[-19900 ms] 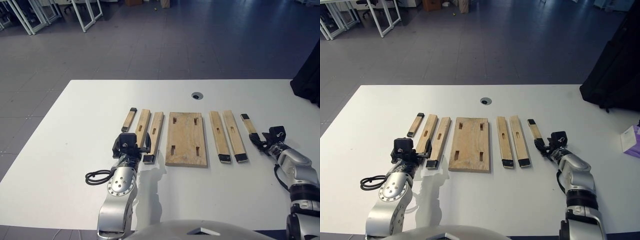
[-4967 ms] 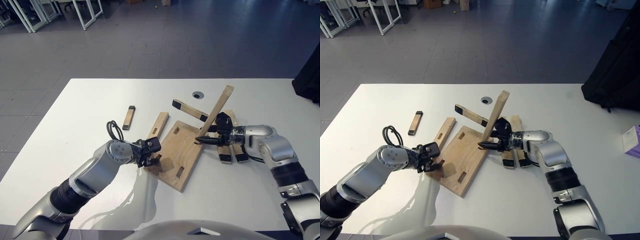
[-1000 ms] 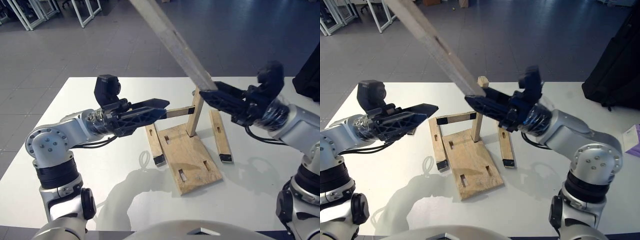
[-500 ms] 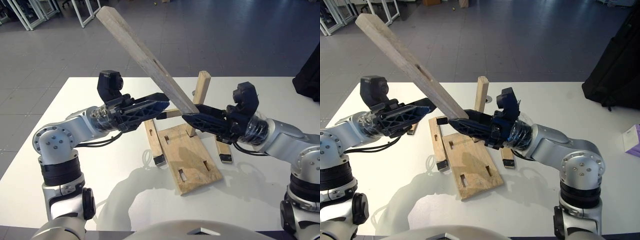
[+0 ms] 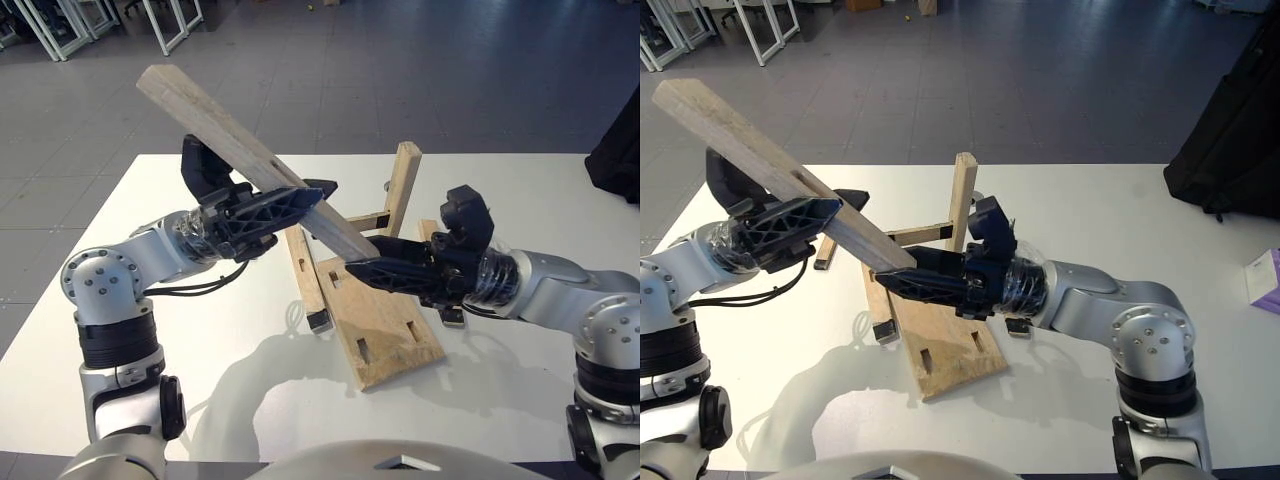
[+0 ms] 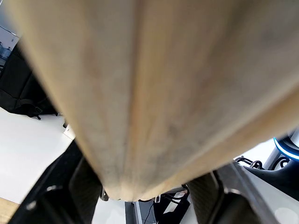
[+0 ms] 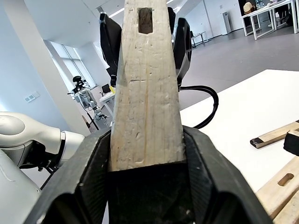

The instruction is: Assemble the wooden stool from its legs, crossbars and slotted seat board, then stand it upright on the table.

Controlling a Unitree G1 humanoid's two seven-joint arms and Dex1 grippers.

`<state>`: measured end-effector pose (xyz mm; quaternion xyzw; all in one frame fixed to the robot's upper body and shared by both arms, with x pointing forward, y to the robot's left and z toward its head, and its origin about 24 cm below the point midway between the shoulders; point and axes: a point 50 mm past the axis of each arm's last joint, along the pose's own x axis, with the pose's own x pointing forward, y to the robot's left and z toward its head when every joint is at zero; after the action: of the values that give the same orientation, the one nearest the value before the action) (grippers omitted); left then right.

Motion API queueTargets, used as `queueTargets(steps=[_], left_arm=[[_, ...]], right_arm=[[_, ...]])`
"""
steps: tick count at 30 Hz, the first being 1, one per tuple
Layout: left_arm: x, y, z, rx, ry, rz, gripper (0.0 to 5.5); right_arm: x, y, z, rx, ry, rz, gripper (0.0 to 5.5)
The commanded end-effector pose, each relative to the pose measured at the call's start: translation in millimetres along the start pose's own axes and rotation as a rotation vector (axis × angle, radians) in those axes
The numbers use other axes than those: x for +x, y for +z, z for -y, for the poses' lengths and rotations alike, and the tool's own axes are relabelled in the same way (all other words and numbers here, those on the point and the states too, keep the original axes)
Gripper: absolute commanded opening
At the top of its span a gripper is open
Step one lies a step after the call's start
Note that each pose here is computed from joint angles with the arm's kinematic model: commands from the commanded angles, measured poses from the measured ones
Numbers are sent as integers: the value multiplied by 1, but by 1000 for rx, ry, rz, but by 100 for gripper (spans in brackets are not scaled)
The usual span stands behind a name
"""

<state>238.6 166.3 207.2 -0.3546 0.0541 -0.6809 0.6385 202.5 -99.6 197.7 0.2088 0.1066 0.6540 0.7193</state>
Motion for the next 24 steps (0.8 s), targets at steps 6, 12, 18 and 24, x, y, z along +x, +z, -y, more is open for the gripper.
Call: queueTargets(steps=[6,12,18,24], left_arm=[[-4,-2,0,9,7,5,225],[-30,9,-1,87,150,71,204],[-54,-16,-5,307,367,-32,204],[-54,-27,-56,574,415,-104,204]], right_arm=[[-2,4,-4,21,16,9,254],[-30,11,-18,-1,6,-50,369],[-47,-41,-6,12,-195,-287,447],[-53,-99,18,-114,-381,-547,447]])
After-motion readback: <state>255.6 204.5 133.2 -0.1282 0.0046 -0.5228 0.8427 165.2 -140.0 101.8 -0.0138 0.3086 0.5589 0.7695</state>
